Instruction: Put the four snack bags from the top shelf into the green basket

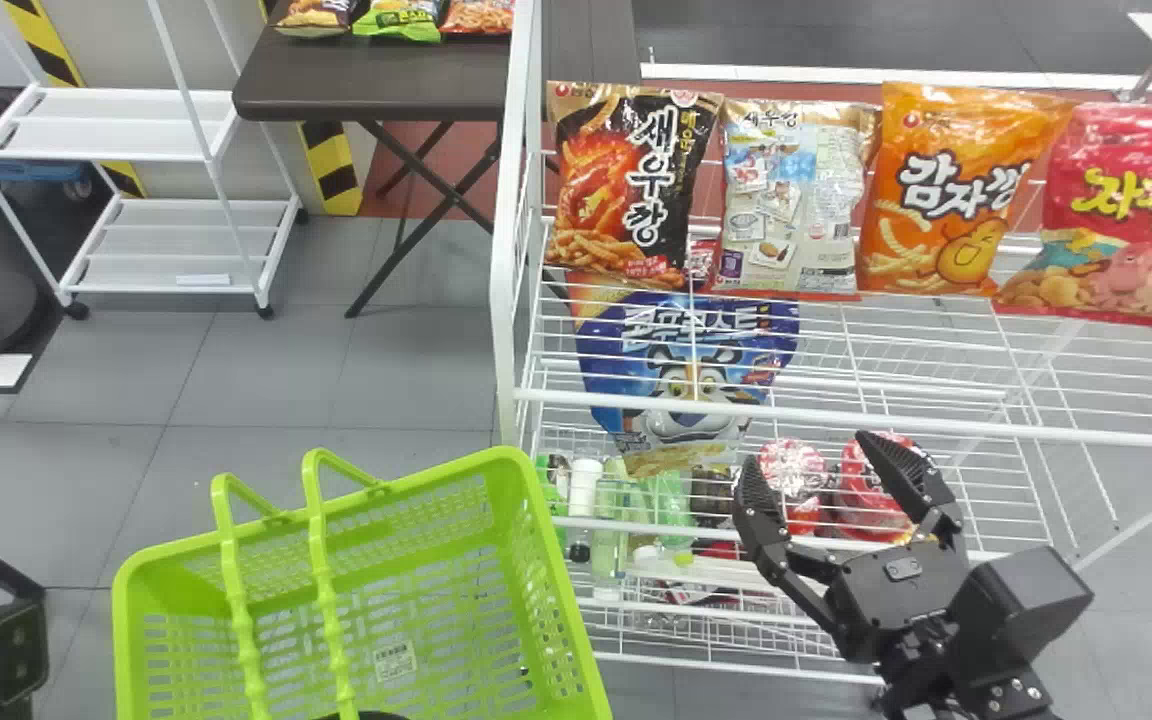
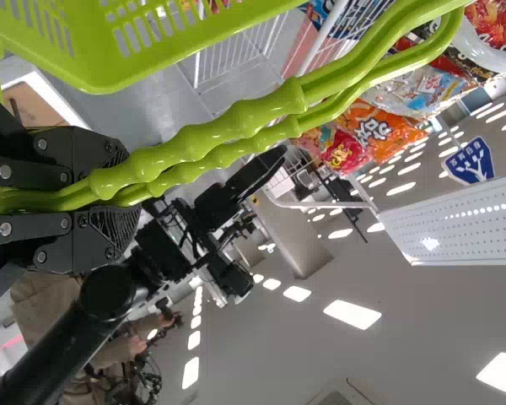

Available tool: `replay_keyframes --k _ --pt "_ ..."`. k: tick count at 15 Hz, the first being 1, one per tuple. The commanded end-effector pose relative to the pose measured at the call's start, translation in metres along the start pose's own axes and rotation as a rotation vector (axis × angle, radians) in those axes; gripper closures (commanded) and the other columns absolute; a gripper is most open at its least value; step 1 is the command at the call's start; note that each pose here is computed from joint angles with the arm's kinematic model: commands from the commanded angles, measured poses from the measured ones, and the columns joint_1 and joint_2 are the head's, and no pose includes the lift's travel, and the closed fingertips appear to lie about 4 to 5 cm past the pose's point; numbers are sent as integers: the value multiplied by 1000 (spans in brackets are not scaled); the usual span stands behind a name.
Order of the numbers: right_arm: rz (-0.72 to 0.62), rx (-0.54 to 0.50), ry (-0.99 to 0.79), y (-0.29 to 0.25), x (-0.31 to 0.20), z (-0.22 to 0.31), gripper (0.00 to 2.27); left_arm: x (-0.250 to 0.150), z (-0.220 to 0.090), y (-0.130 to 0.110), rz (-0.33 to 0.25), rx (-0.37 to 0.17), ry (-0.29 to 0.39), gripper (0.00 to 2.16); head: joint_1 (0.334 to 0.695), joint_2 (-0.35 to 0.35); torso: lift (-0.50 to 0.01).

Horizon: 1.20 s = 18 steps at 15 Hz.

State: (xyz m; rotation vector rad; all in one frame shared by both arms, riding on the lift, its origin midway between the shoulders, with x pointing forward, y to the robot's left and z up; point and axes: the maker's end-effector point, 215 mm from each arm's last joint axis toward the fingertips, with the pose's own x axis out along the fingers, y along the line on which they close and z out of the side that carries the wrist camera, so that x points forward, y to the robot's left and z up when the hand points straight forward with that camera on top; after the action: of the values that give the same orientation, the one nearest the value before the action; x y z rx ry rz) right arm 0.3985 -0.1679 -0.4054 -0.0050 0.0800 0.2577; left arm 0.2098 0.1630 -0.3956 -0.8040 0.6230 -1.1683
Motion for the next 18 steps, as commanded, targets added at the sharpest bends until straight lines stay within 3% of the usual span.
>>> replay_keyframes --k 1,6,12,18 --pt "0 0 -4 -1 4 1 90 0 1 -1 -10 0 3 2148 695 -10 0" --pt "-7 3 -12 -10 60 13 90 -3 -1 1 -11 -6 16 2148 695 -6 0" --pt "63 28 -72 4 165 59 93 -4 -2 3 -10 -12 19 2148 695 30 0" --pt "103 111 -49 -8 253 69 93 -8 -4 2 -12 -23 10 2148 695 75 0"
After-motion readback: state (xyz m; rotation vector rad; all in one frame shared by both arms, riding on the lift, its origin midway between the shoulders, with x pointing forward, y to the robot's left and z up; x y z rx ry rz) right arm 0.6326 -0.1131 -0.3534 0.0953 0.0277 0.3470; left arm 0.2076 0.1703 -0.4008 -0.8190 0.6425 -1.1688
